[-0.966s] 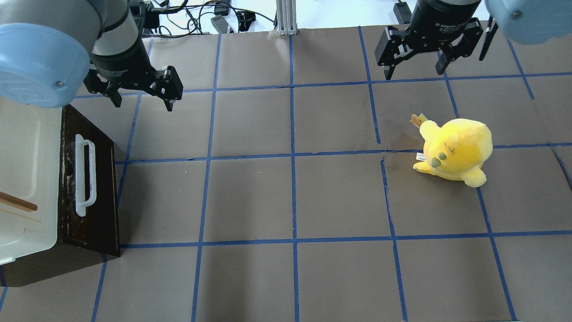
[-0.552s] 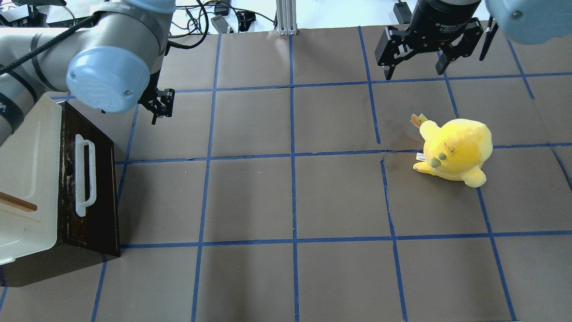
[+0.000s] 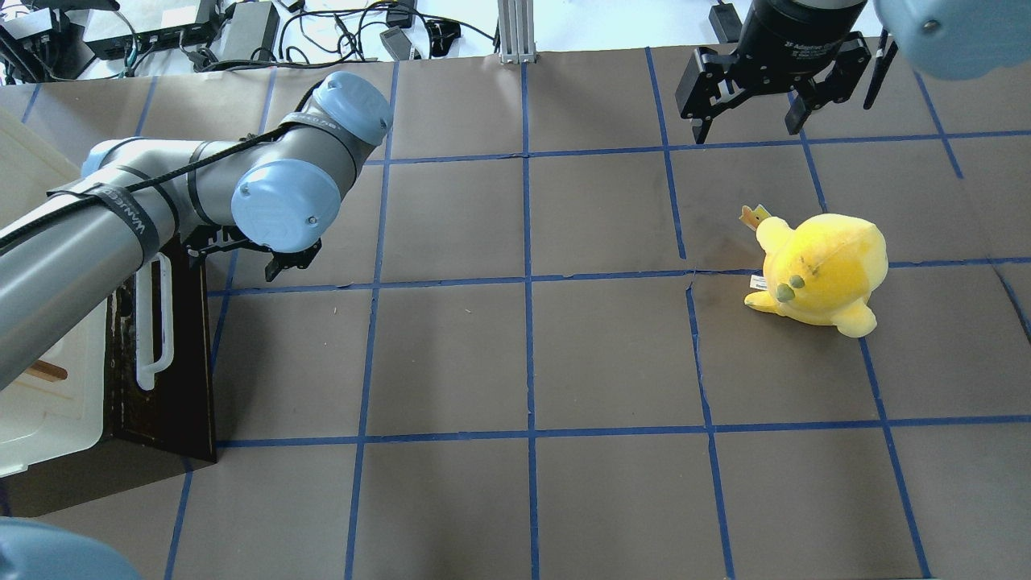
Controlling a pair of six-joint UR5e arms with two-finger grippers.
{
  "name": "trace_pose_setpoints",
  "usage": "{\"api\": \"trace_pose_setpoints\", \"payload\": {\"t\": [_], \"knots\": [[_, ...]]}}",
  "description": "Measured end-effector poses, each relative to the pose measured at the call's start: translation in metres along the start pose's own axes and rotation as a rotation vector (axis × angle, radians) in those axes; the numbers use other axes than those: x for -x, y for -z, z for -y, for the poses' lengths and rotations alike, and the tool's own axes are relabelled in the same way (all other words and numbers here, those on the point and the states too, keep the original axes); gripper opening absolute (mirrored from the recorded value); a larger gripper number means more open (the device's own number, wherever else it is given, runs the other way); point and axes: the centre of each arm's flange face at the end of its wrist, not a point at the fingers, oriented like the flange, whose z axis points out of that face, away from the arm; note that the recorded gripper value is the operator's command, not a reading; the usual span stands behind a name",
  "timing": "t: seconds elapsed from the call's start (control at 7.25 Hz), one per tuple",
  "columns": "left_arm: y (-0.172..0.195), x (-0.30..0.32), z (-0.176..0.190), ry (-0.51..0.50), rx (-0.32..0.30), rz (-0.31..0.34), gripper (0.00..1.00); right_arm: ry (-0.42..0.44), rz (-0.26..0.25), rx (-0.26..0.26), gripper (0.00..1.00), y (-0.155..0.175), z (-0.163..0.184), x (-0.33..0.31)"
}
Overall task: Pull drawer sideways
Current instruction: 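Move the left gripper down to the white drawer handle, then close the left gripper around the white bar handle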
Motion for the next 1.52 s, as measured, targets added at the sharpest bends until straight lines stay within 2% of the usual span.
{"api": "trace_pose_setpoints", "payload": {"t": [0.14, 0.41, 0.83, 1.1, 1.52], "knots": [[-0.012, -0.010, 0.001, -0.007, 0.016, 0.065, 1.00, 0.000, 0.000, 0.000, 1.00, 0.000, 0.000, 0.000], [-0.030, -0.020, 0.000, -0.087, 0.025, 0.201, 1.00, 0.000, 0.000, 0.000, 1.00, 0.000, 0.000, 0.000], [-0.041, -0.020, 0.000, -0.199, -0.005, 0.352, 1.00, 0.000, 0.000, 0.000, 1.00, 0.000, 0.000, 0.000], [-0.048, -0.024, 0.000, -0.238, -0.020, 0.405, 1.00, 0.000, 0.000, 0.000, 1.00, 0.000, 0.000, 0.000], [-0.073, -0.025, -0.007, -0.253, 0.015, 0.426, 1.00, 0.000, 0.000, 0.000, 1.00, 0.000, 0.000, 0.000]]}}
